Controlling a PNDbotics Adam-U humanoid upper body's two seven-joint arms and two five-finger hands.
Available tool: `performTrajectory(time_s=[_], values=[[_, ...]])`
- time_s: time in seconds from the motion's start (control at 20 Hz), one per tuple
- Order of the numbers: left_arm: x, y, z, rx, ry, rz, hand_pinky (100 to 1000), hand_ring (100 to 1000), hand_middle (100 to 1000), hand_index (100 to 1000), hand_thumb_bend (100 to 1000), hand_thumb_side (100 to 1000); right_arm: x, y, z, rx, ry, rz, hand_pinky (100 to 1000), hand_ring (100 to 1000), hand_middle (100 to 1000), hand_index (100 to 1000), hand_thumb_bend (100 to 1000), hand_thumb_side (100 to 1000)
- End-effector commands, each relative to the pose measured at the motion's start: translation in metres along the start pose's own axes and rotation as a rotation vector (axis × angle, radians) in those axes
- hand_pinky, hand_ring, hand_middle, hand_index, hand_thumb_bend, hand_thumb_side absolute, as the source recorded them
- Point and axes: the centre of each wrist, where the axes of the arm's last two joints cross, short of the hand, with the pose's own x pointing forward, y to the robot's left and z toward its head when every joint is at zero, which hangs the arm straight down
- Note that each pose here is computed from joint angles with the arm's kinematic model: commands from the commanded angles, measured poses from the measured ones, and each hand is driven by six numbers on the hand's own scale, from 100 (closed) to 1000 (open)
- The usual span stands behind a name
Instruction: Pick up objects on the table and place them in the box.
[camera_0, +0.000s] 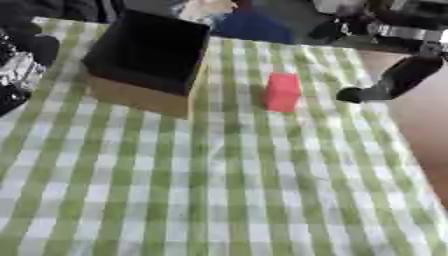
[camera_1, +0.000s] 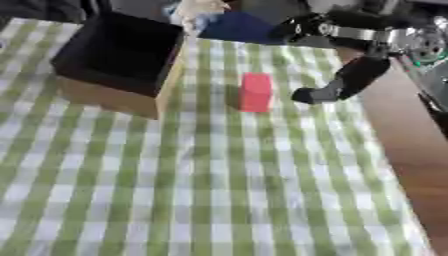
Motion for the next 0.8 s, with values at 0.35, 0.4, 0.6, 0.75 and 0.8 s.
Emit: performTrajectory(time_s=[0.35,0.4,0.6,0.75,0.8], values=[[0.003,0.002,-0.002,-0.013,-0.01,-0.015,711,591,573,766,546,388,-0.026,-0.001,-0.013,0.05,0.05,0.014,900,944,931,975,350,390],[0.002,0.002,-0.002,-0.015,-0.009,-0.015,711,591,573,766,546,389,-0.028,0.0,-0.016,0.05,0.056,0.011,900,945,932,975,351,391],[0.001,0.001,-0.001,-0.019,-0.003,-0.015,711,591,573,766,547,389,-0.036,0.002,-0.024,0.055,0.08,0.013,899,945,933,975,349,395],[0.0,0.001,-0.001,-0.02,-0.003,-0.015,711,591,573,766,547,389,-0.038,0.004,-0.025,0.055,0.083,0.018,899,945,933,975,349,395],[0.0,0.001,-0.001,-0.02,-0.003,-0.015,711,591,573,766,547,389,-0.038,0.004,-0.025,0.055,0.084,0.019,899,945,933,975,349,395]])
